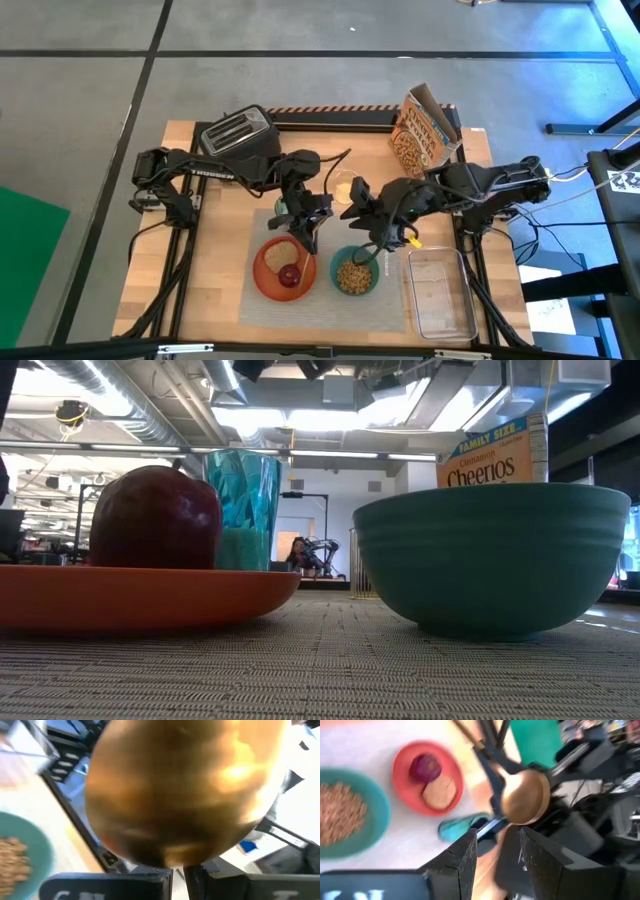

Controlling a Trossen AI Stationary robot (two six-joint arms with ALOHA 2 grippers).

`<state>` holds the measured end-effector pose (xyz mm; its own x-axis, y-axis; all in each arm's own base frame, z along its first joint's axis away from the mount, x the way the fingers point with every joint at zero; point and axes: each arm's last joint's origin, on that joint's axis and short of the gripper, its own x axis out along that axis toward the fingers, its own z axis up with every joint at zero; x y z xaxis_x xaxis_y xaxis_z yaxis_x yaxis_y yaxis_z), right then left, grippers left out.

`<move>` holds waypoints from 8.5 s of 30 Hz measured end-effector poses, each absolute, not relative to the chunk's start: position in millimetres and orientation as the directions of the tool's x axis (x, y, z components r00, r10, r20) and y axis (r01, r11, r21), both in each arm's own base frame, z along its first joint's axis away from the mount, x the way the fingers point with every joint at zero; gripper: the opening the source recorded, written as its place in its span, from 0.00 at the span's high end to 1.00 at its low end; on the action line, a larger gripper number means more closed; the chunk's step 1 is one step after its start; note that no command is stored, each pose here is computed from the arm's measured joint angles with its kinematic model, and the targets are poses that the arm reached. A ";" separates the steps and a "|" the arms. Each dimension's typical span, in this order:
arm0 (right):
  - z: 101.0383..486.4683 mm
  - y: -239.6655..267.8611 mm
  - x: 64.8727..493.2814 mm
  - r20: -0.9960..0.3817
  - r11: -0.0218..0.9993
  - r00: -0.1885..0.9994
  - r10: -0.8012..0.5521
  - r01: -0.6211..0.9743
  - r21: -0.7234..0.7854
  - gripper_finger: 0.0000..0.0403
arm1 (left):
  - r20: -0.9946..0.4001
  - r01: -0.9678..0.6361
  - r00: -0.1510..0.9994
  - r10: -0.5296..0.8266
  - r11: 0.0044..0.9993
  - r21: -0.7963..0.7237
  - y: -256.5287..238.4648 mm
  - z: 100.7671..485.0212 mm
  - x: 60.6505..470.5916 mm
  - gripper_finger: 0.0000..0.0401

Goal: Arrange a breakfast setting
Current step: Put the gold spoon on the gray tablemat to the right of the green bowl

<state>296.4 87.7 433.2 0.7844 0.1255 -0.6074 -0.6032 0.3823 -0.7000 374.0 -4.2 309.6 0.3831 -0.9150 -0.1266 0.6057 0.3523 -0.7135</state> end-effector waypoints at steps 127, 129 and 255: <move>254.6 131.5 174.5 -0.565 0.295 0.820 0.095 0.519 0.802 0.98 | -0.729 -0.044 0.666 -0.156 0.968 -0.246 -44.5 177.6 418.8 0.59; 253.6 131.8 174.9 -0.569 0.291 0.817 0.093 0.525 0.800 0.98 | -0.738 -0.026 0.655 -0.159 0.972 -0.232 -47.6 176.8 417.5 0.62; 209.0 163.7 214.3 -0.788 0.534 0.612 -0.069 0.689 0.489 0.96 | -0.554 0.112 0.791 -0.259 0.952 -0.285 22.4 247.0 466.7 0.73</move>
